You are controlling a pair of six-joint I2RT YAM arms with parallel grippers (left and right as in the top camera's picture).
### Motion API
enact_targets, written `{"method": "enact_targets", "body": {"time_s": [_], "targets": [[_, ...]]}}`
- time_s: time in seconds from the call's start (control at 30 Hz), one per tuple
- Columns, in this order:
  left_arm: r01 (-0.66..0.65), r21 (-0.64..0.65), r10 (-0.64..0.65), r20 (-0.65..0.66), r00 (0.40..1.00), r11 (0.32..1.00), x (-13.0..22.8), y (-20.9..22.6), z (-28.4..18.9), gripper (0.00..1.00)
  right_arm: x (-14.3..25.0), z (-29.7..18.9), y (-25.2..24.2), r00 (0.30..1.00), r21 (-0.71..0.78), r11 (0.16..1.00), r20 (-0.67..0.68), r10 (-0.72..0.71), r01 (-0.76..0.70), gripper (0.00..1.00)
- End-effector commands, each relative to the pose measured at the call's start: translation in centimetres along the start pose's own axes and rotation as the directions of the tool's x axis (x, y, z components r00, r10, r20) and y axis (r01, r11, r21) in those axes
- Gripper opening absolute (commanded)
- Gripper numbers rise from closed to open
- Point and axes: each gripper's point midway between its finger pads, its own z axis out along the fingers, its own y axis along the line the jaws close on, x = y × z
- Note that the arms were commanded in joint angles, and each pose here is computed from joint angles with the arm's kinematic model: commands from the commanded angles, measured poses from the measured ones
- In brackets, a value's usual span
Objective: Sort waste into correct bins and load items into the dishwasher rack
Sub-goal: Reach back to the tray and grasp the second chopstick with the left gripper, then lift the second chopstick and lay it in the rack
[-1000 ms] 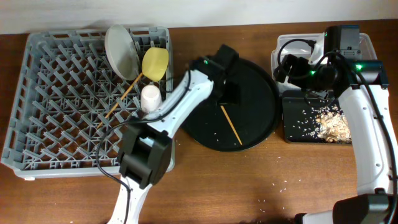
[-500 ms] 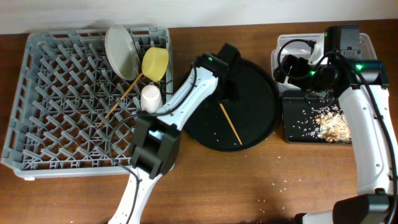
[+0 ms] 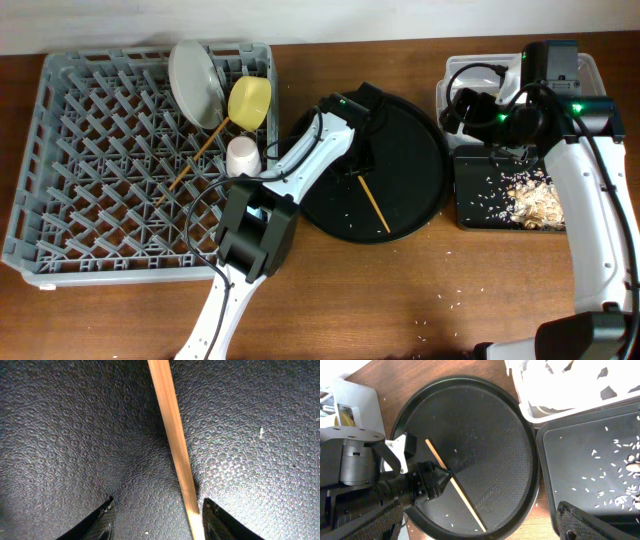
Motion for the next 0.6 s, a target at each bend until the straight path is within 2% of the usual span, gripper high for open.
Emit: {"method": "enact_targets", "body": {"time_s": [0.0,0.2,0.33,0.53,0.57], "targets": [[-0.041,-0.032,0.039,-0.043,0.998,0.999,0.6,0.8,0.3,0.53,0.1,0.2,0.3,1.0,-0.004,1.0,-0.009,-0.019,0.019,0.98],[-0.096,-0.075,0.09,-0.086,0.992,0.993,1.4,2.0,-0.3,0.51,0.1,0.2,0.3,1.0,-0.004,1.0,-0.008,-0.019,0.019,0.99],[-0.094,-0.066,0.089,-0.074,0.993,0.993,1.1,1.8,-0.3,0.37,0.1,0.2,0.3,1.0,-0.003,1.0,-0.009,-0.019,0.019,0.98],[-0.095,-0.07,0.09,-0.066,0.994,0.993,0.9,1.9,-0.3,0.36,0.1,0.2,0.3,1.0,-0.004,1.0,-0.008,-0.019,0.019,0.98],[-0.095,-0.064,0.091,-0.057,0.994,0.993,0.7,1.7,-0.4,0.41,0.0,0.2,0.4,1.0,-0.005,1.0,-0.006,-0.02,0.02,0.99]]}}
